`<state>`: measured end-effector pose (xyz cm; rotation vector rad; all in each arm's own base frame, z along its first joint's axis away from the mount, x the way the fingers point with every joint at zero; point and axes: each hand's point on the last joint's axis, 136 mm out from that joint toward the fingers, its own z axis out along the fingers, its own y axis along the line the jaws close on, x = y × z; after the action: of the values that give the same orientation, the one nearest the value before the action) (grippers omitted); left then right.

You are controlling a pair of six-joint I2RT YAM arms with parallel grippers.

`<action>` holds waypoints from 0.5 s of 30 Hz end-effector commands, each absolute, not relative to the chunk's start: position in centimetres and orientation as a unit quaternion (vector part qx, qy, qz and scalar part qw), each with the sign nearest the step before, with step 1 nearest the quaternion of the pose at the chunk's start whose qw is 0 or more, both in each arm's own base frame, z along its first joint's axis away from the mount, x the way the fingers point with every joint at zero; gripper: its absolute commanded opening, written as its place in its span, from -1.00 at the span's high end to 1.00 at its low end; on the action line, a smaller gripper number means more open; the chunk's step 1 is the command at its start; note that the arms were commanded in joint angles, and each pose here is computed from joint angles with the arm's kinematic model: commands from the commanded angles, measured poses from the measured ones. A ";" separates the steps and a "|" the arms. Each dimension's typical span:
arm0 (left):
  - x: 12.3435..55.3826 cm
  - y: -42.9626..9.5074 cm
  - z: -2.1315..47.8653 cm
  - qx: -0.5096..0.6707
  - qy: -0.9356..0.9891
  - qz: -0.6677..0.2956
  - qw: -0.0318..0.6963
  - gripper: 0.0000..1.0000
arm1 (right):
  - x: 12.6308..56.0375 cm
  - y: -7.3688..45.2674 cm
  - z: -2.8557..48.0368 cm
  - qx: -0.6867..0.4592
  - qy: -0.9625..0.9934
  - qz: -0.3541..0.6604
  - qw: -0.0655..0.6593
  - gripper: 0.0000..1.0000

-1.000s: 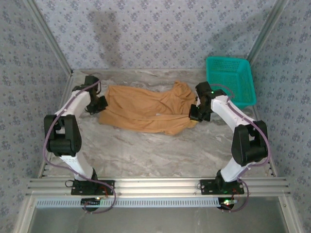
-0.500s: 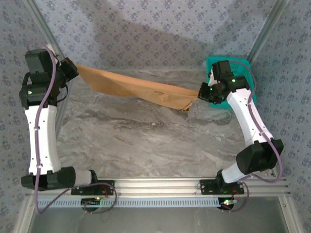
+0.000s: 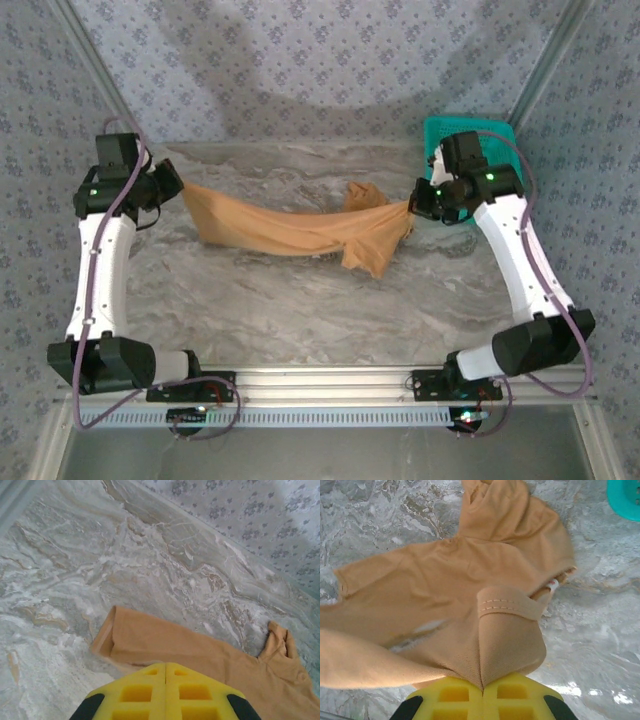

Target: Fold the inside-out t-shirt

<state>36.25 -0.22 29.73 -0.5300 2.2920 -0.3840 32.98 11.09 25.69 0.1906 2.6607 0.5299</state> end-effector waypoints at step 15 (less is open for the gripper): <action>37.1 -2.7 13.9 -0.203 0.940 -0.130 0.243 1.00 | 41.4 15.5 12.6 0.033 0.988 0.129 0.081 0.14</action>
<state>36.10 -2.57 12.33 -0.5744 2.6384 -0.3444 44.21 16.60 8.43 0.1473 2.9835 0.4390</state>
